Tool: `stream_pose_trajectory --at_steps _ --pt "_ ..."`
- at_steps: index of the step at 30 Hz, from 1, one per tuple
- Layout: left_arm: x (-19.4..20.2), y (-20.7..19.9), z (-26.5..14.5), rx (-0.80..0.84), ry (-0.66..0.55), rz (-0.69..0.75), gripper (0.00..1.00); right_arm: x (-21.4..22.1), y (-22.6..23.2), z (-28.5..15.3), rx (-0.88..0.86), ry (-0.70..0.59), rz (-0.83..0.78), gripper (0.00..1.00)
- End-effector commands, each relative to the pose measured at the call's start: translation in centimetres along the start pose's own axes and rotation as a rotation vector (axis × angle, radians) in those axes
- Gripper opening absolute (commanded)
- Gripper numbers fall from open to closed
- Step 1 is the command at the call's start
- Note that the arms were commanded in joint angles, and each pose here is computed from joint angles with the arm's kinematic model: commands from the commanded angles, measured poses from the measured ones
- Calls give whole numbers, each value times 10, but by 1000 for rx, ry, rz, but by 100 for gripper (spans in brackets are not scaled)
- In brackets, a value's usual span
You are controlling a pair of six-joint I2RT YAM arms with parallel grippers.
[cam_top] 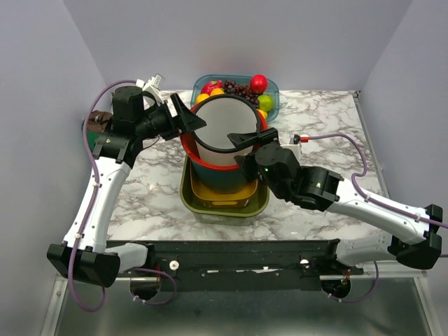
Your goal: Turn the large container upside down
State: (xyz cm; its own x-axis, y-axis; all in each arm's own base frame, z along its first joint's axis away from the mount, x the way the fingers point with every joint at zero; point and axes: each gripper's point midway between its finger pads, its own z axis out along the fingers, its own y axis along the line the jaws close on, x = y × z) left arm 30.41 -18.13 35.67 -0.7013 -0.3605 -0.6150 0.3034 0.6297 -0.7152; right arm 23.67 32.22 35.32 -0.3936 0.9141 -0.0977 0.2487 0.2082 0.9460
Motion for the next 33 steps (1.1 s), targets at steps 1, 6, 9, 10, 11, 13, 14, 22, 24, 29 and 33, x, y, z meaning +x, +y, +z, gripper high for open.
stream_pose_trajectory --at_steps 1,6,9,10,11,13,14,22,24,29,33 --pt "12 -4 2 46 29 -12 84 5 12 2 -27 -5 9 84" --pt "17 0 4 45 29 -22 84 15 14 6 -29 25 -5 84" --pt "22 1 6 52 40 -29 84 22 13 11 -24 33 -4 82" --pt "24 1 7 52 44 -30 84 25 13 11 -22 40 0 81" --pt "23 3 7 41 33 -23 84 26 14 11 -23 40 5 81" --pt "27 6 7 21 38 -16 84 32 12 12 -16 40 31 80" --pt "27 7 6 16 34 -10 84 33 9 13 -12 34 46 80" --pt "34 10 9 17 39 -9 66 36 -7 12 26 -35 184 71" --pt "36 12 8 4 49 -3 59 32 -10 12 43 -56 221 69" --pt "43 22 9 -28 68 11 47 17 -18 10 66 -112 222 69" --pt "43 23 8 -31 73 16 34 14 -24 10 70 -125 239 69"
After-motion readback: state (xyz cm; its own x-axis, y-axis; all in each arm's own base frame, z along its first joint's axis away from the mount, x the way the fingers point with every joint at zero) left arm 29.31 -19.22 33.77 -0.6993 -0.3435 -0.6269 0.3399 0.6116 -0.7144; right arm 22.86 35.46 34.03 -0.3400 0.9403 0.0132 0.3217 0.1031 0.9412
